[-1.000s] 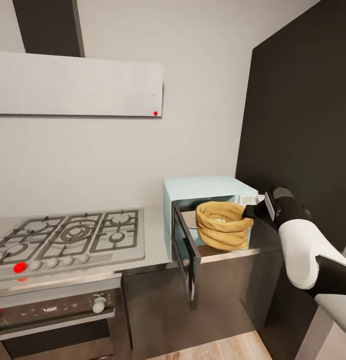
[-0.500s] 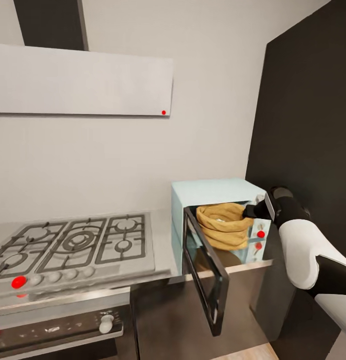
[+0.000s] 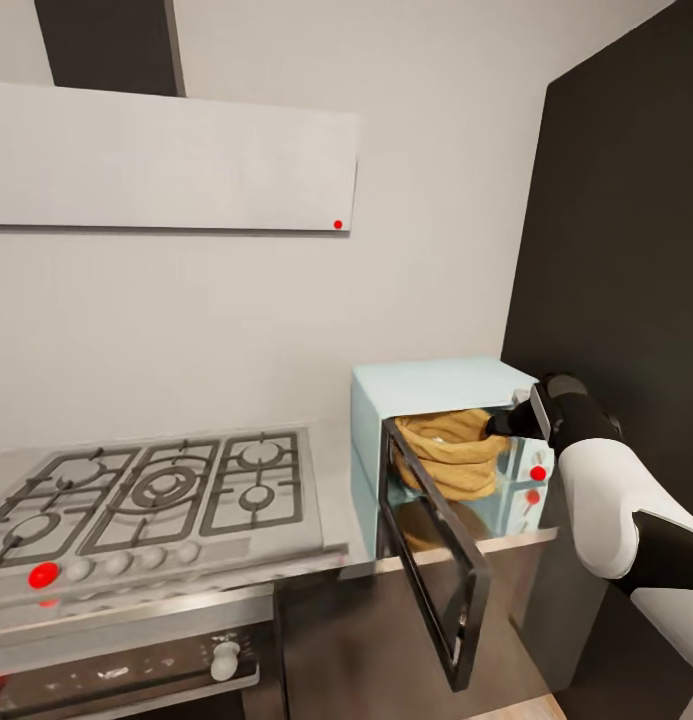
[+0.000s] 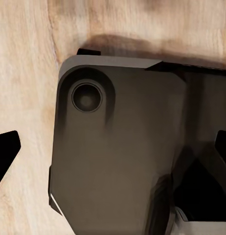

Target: In the kitchen, take the popcorn bag from the countertop, put it into the microwave, and heat it until the popcorn is cooked so the cooked popcorn ends up inside the bag.

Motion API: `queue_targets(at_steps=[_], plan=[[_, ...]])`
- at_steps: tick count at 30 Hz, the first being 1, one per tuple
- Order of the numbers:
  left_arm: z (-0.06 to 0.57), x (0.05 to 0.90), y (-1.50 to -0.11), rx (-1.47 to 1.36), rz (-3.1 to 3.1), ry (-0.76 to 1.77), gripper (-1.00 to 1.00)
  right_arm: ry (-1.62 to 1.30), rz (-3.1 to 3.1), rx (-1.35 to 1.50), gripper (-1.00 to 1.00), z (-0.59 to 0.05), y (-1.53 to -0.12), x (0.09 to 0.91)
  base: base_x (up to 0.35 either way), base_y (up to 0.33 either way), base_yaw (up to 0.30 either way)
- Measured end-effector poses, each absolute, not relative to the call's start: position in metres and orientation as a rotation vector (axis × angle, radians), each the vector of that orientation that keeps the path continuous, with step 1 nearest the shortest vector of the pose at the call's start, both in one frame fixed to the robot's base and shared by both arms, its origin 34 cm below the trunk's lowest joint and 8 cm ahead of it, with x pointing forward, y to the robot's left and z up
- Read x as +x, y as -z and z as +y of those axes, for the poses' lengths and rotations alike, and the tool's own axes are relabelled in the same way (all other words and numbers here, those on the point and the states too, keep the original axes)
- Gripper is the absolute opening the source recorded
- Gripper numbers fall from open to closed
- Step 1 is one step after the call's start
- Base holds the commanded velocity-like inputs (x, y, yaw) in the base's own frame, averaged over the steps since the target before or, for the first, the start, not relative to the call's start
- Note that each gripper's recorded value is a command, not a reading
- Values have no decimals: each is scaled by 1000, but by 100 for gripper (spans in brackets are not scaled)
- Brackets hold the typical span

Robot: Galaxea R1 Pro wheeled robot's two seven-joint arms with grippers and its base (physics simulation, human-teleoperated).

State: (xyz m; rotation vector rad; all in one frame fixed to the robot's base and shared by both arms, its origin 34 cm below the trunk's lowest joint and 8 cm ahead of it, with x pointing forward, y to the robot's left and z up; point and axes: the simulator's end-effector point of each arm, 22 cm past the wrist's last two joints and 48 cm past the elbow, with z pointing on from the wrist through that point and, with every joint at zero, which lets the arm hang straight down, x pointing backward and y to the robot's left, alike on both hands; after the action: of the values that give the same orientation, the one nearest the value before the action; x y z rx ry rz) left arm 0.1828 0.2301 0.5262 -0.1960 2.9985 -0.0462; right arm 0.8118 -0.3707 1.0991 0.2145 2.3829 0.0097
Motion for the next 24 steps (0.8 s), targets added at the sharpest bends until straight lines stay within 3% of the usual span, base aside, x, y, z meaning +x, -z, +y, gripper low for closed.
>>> queue_targets(at_steps=[11,24], plan=[[231,183,-526,-195,2999,44,100,-8,2382,215,-100,-371,-1099,812,32,53,0],[232,183,-526,-194,2999,43,100,4,2378,216,-100,-374,-1100,812,123,45,0]])
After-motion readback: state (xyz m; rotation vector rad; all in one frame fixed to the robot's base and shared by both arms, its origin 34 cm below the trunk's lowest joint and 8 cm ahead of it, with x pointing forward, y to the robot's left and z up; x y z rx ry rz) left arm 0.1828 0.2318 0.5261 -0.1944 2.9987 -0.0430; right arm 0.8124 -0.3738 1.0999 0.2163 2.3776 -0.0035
